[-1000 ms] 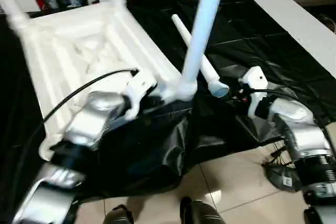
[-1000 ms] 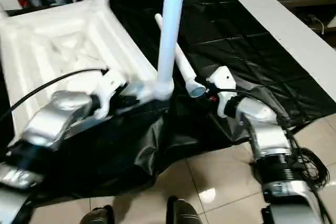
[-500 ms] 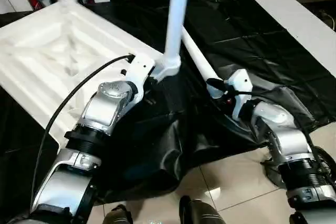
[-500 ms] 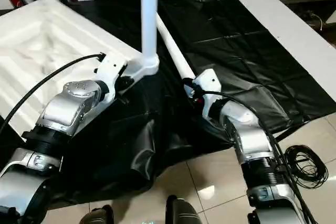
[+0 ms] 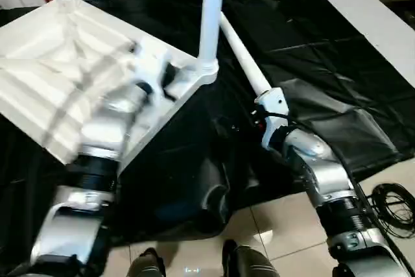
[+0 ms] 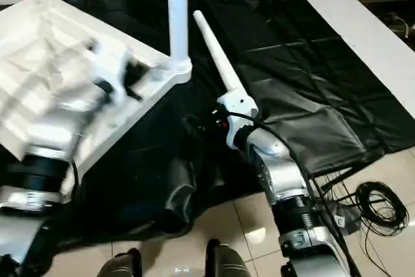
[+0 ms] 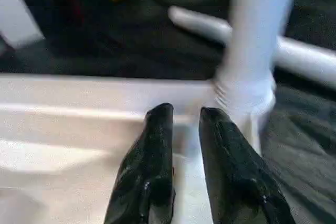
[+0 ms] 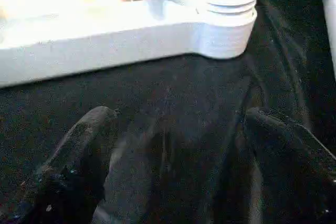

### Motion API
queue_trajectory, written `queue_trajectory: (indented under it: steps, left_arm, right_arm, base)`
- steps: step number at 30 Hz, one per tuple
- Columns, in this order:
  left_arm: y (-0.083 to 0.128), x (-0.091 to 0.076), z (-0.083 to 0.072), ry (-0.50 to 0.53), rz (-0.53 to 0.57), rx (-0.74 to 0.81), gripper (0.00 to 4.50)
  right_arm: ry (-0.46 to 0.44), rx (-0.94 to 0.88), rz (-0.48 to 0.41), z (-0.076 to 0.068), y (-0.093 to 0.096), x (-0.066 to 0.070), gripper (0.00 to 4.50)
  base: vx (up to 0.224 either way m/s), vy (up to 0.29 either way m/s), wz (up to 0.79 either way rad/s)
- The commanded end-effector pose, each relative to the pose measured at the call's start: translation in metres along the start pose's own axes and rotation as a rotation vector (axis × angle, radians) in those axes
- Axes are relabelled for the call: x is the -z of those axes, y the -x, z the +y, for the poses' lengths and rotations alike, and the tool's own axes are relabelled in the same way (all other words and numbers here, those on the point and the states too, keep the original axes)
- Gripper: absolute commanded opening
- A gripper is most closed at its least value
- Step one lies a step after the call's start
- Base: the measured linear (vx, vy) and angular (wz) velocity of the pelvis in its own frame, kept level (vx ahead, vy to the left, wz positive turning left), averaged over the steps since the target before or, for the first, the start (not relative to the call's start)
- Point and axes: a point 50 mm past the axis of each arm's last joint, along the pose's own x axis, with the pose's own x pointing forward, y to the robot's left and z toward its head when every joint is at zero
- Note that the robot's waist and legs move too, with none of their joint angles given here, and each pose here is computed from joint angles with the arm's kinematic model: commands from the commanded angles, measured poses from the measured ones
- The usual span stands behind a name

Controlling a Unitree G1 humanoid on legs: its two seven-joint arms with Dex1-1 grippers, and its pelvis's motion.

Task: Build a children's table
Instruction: Rotate table base

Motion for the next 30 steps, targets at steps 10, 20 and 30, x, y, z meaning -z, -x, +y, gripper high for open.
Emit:
queue_trajectory:
  steps: [10, 20, 30]
  left_arm:
    - [0.107, -0.008, 0.123, -0.405, 0.411, -0.310, 0.97]
    - [0.172, 0.044, 0.125, -0.456, 0.992, -0.035, 0.97]
    - [0.163, 0.082, 0.068, -0.270, 0.938, 0.312, 0.97]
  right_arm:
    - [0.011, -0.032, 0.055, 0.023, -0.032, 0.002, 4.09]
    - [0.013, 0.004, 0.081, 0.023, -0.050, 0.001, 4.09]
    - [0.015, 0.008, 0.061, 0.020, -0.053, -0.002, 4.09]
  base:
    - [0.000, 0.000, 0.00]
    - [0.000, 0.000, 0.00]
    - [0.000, 0.000, 0.00]
